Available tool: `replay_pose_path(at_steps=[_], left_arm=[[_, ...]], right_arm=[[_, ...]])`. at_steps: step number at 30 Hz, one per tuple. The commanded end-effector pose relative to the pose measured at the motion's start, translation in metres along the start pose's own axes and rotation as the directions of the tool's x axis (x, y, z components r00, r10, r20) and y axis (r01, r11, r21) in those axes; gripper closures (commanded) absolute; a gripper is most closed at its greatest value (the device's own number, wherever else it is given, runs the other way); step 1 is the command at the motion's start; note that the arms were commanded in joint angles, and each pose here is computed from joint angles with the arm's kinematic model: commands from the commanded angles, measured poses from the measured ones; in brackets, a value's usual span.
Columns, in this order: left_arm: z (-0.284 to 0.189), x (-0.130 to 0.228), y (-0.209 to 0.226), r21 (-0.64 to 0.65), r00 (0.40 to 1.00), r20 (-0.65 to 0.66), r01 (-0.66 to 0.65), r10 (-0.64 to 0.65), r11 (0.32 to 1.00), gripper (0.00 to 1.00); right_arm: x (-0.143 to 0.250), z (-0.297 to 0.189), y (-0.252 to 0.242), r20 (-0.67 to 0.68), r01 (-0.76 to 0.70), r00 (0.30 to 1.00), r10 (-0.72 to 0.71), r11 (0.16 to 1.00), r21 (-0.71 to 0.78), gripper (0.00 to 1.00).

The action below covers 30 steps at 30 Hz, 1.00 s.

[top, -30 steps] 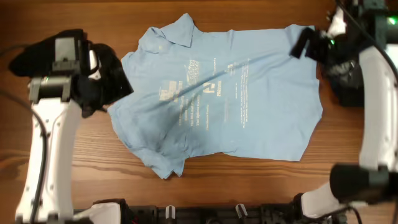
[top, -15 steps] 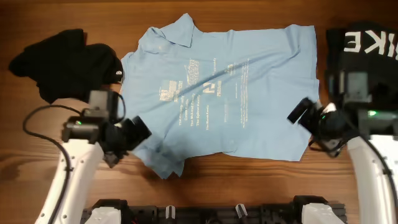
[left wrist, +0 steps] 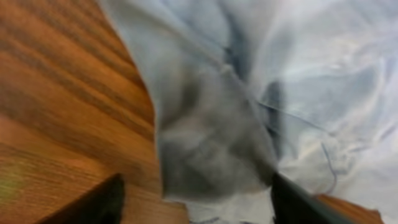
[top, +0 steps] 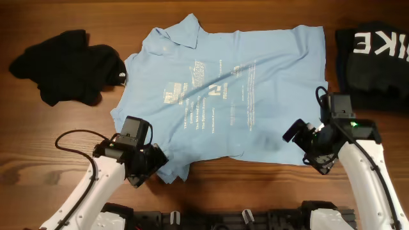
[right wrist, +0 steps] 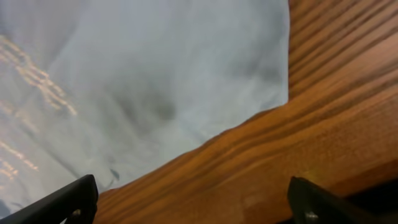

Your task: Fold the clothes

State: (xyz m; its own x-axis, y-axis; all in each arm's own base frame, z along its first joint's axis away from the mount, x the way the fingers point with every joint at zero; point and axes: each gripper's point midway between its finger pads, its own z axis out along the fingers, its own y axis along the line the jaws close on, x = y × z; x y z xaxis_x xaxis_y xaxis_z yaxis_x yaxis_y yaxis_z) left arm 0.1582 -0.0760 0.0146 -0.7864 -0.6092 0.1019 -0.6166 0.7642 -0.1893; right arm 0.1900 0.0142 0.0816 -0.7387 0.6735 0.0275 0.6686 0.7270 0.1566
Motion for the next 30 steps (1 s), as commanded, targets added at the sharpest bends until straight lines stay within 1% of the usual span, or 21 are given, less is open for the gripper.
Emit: replay_pose_path(at_steps=[1, 3, 5, 7, 8, 9, 10, 12, 15, 17, 19, 21, 26, 28, 30], left_arm=[[0.008, 0.002, 0.011, -0.027, 0.996, 0.015, 0.086, -0.086, 0.996, 0.37], [0.008, -0.003, 0.012, -0.026, 0.991, 0.044, 0.124, -0.123, 0.992, 0.38], [0.008, -0.012, 0.007, -0.004, 0.982, 0.084, 0.168, -0.167, 0.986, 0.39], [0.008, -0.017, 0.005, 0.01, 0.972, 0.107, 0.208, -0.208, 0.978, 0.41], [0.007, -0.02, 0.005, 0.017, 0.964, 0.122, 0.235, -0.235, 0.972, 0.42], [0.007, -0.025, 0.004, 0.025, 0.953, 0.147, 0.265, -0.266, 0.964, 0.46], [0.006, -0.031, 0.006, 0.029, 0.937, 0.177, 0.301, -0.301, 0.953, 0.48], [0.004, -0.038, 0.009, 0.036, 0.907, 0.219, 0.361, -0.36, 0.932, 0.5], [0.003, -0.044, 0.009, 0.057, 0.879, 0.246, 0.409, -0.41, 0.911, 0.5], [0.004, -0.046, 0.007, 0.072, 0.861, 0.249, 0.44, -0.443, 0.895, 0.5], [0.005, -0.048, 0.005, 0.078, 0.858, 0.249, 0.445, -0.45, 0.892, 0.52], [0.006, -0.049, 0.003, 0.083, 0.858, 0.249, 0.444, -0.45, 0.892, 0.54], [0.013, -0.047, 0.008, 0.057, 0.84, 0.236, 0.489, -0.488, 0.87, 0.53], [0.016, -0.045, 0.011, 0.037, 0.841, 0.234, 0.494, -0.488, 0.869, 0.5], [0.016, -0.044, 0.012, 0.032, 0.841, 0.234, 0.494, -0.487, 0.869, 0.46]], right_arm=[[0.013, 0.019, -0.01, -0.043, -0.073, 0.996, 0.074, 0.997, 0.021, 0.02], [0.012, 0.024, -0.014, -0.033, -0.121, 0.992, 0.122, 0.992, 0.031, 0.02], [0.007, 0.024, -0.022, 0.013, -0.226, 0.974, 0.226, 0.971, 0.07, 0.13], [0.004, 0.024, -0.028, 0.051, -0.337, 0.941, 0.334, 0.937, 0.095, 0.22], [0.003, 0.023, -0.034, 0.084, -0.437, 0.899, 0.429, 0.892, 0.115, 0.25], [0.004, 0.022, -0.039, 0.107, -0.509, 0.86, 0.499, 0.851, 0.129, 0.25], [0.003, 0.022, -0.043, 0.133, -0.566, 0.824, 0.551, 0.814, 0.135, 0.25], [0.0, 0.021, -0.046, 0.163, -0.626, 0.778, 0.606, 0.77, 0.127, 0.25], [-0.003, 0.022, -0.045, 0.182, -0.669, 0.741, 0.647, 0.735, 0.11, 0.24], [-0.009, 0.024, -0.042, 0.187, -0.669, 0.739, 0.648, 0.737, 0.091, 0.25], [-0.012, 0.028, -0.04, 0.185, -0.669, 0.739, 0.648, 0.737, 0.094, 0.26], [-0.012, 0.035, -0.04, 0.177, -0.67, 0.741, 0.648, 0.733, 0.121, 0.26], [-0.004, 0.055, -0.045, 0.137, -0.661, 0.748, 0.649, 0.712, 0.236, 0.25], [0.0, 0.067, -0.043, 0.098, -0.652, 0.751, 0.653, 0.707, 0.274, 0.25], [0.001, 0.073, -0.044, 0.091, -0.643, 0.755, 0.649, 0.707, 0.294, 0.25]])
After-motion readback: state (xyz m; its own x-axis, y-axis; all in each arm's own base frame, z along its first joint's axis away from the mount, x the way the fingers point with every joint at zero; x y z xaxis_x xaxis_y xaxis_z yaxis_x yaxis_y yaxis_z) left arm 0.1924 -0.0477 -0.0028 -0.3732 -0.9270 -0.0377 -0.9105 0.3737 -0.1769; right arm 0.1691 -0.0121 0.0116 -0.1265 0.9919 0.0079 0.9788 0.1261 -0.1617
